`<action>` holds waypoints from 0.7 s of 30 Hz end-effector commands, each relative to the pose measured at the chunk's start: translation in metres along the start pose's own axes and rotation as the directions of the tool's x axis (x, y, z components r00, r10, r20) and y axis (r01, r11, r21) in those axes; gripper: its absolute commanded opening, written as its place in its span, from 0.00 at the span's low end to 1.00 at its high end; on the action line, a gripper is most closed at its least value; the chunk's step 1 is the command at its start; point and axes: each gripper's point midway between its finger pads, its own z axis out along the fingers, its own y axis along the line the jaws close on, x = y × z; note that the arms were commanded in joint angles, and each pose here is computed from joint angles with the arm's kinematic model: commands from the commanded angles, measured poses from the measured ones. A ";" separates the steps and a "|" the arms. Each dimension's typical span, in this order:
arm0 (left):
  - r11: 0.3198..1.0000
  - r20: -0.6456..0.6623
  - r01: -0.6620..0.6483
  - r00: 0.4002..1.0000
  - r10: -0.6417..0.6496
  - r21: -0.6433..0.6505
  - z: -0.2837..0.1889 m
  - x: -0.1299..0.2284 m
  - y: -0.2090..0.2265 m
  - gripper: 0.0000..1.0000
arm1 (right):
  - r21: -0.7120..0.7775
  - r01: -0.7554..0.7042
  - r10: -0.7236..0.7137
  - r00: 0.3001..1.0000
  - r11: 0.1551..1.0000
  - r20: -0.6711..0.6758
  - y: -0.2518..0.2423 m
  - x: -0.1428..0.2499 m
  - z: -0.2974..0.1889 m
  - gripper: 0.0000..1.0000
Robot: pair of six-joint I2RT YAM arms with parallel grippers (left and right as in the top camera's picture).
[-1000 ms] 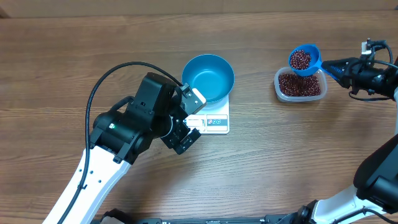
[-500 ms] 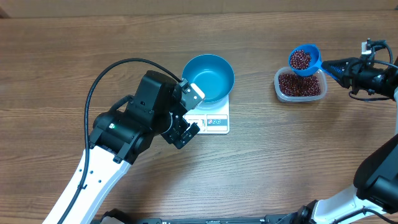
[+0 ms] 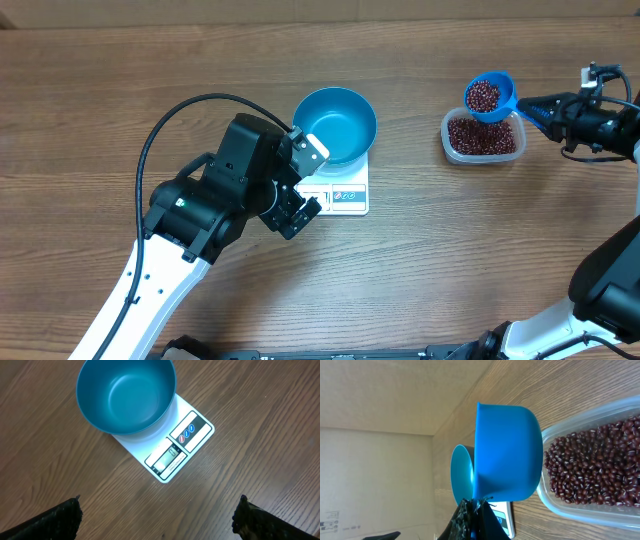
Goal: Scoop item into bowl and weigh 150g on scale
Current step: 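Lift the left gripper back from the scale buttons, then carry the full blue scoop with the right gripper over the teal bowl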
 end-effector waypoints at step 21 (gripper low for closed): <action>1.000 0.025 -0.015 1.000 0.015 -0.020 -0.006 -0.007 0.005 1.00 | -0.039 0.182 -0.185 0.972 0.983 -0.142 0.100 0.017 0.040 0.04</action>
